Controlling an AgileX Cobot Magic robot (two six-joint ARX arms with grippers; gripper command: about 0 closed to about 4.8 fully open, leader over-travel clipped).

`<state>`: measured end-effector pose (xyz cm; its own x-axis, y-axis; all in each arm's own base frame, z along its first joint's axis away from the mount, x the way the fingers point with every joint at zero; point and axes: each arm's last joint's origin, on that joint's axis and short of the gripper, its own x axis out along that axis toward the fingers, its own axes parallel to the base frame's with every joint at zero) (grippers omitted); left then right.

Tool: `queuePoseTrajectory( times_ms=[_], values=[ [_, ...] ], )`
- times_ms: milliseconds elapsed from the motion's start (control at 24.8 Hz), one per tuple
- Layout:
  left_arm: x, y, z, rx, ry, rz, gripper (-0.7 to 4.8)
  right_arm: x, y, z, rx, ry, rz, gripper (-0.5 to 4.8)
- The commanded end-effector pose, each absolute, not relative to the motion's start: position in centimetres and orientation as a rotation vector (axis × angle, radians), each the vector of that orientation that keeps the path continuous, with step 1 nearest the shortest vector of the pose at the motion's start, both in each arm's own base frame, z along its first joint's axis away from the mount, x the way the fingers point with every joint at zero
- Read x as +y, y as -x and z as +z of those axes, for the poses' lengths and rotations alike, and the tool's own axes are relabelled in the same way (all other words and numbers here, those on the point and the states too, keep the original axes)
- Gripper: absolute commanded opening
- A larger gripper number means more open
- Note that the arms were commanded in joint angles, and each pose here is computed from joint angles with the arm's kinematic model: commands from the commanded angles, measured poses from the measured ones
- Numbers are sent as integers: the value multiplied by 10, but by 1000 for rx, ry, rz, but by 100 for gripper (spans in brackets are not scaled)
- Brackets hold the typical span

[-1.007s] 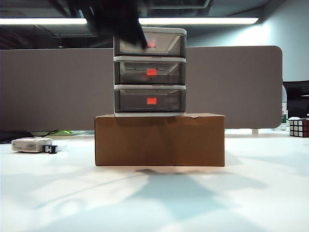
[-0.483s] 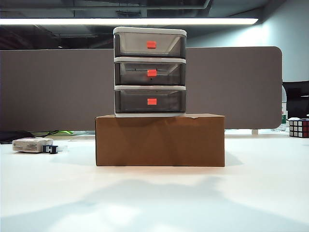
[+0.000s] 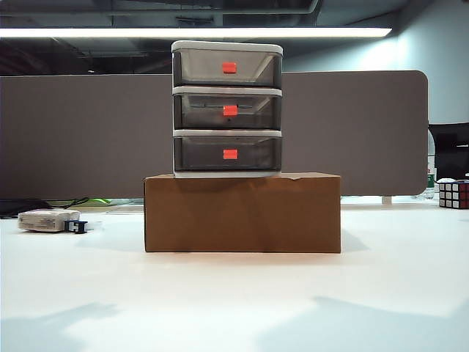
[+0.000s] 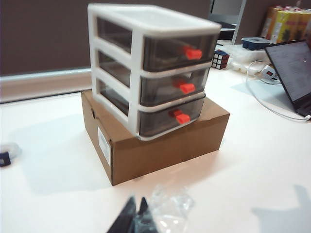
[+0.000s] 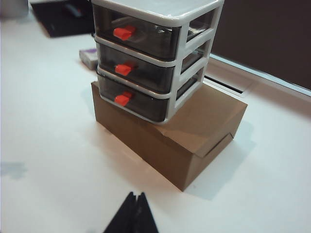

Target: Open the second layer of the drawer on the table, pick up the earphone case on the table and put it in, and finally close the drawer.

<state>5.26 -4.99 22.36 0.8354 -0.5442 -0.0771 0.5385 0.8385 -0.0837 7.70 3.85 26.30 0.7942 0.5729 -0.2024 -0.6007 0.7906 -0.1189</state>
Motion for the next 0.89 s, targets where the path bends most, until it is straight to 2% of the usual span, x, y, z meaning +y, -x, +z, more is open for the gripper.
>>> queuePoseTrajectory(
  times_ms=[40,242,564,886],
  values=[
    [-57,-59,212,-43,21,-584,-6,38,-73,234,15,118,646,-5],
    [-67,-65,184,-80,26,-631,-6,40,-76,193,43,75,679,-5],
    [-66,-70,176,-112,4,-595,-6,43,-84,176,-39,49,653,-5],
    [-44,-86,176,-118,-20,-505,-6,36,-90,164,-23,52,560,-5]
  ],
)
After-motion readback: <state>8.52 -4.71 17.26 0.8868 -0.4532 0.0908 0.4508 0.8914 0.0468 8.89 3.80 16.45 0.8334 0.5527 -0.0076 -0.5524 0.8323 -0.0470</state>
